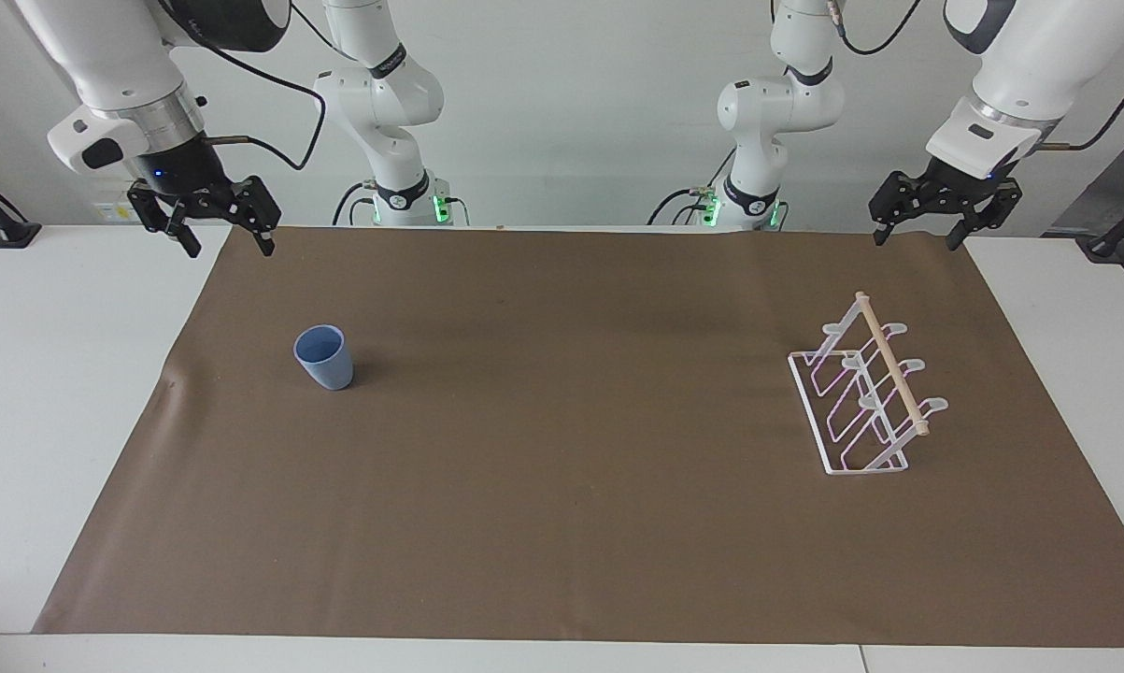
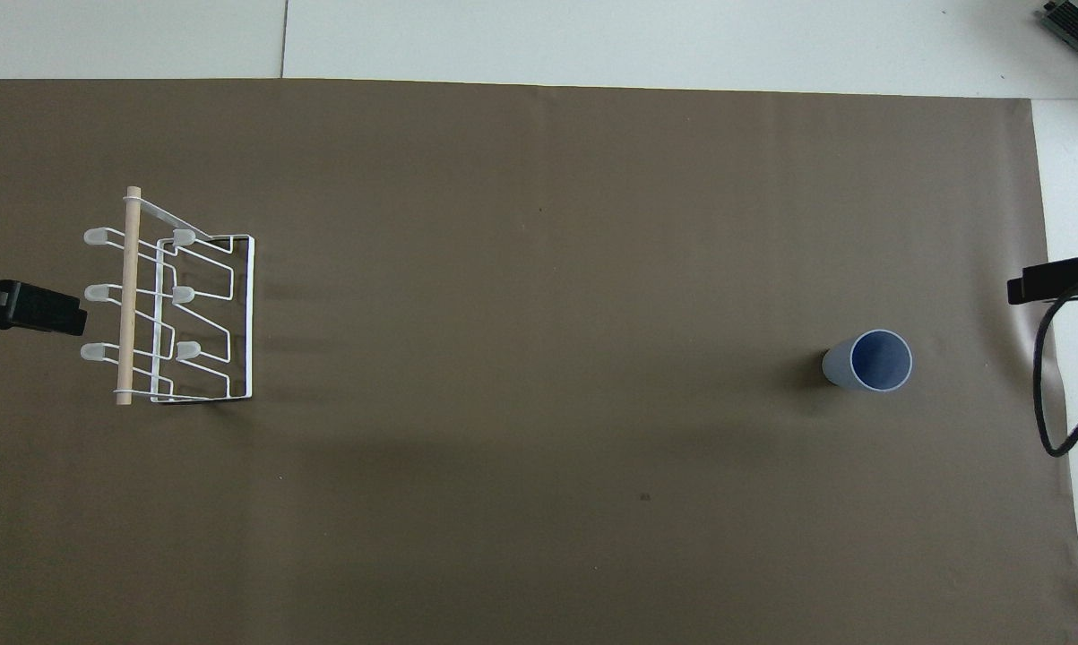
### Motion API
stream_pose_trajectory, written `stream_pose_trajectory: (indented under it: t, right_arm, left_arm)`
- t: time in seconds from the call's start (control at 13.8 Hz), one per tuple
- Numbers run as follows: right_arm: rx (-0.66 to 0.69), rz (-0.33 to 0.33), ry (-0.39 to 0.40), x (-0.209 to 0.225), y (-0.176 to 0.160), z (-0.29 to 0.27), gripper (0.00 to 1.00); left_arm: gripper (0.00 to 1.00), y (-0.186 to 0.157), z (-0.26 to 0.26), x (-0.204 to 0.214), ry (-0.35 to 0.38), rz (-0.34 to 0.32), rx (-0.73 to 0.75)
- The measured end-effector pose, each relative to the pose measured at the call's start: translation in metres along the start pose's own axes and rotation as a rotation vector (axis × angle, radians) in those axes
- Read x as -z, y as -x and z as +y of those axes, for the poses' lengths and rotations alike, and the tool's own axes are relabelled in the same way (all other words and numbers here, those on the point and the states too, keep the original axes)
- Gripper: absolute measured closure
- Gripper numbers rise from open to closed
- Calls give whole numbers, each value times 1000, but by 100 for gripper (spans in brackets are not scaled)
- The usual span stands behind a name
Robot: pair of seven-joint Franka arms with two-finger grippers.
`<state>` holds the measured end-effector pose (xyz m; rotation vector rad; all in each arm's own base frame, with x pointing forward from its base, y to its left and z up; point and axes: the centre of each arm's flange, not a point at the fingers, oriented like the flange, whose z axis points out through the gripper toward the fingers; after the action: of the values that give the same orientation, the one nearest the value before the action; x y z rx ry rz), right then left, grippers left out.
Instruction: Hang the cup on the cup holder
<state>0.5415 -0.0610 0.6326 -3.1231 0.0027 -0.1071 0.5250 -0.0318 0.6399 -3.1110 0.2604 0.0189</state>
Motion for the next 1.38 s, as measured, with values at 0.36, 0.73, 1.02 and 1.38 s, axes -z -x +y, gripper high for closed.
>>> stream_pose_trajectory:
  t: [0.36, 0.73, 1.02, 1.38]
  right_arm:
    - [0, 0, 0, 0, 0, 0, 0]
    - [-2, -18, -2, -3, 2, 1, 0]
    - [-2, -32, -4, -11, 3, 1, 0]
    - [-6, -28, -3, -29, 1, 3, 0]
  left_arm:
    - [0, 0, 0, 0, 0, 0, 0]
    - [0, 0, 0, 0, 0, 0, 0]
    - [0, 0, 0, -1, 0, -1, 0]
    - [0, 0, 0, 0, 1, 3, 1]
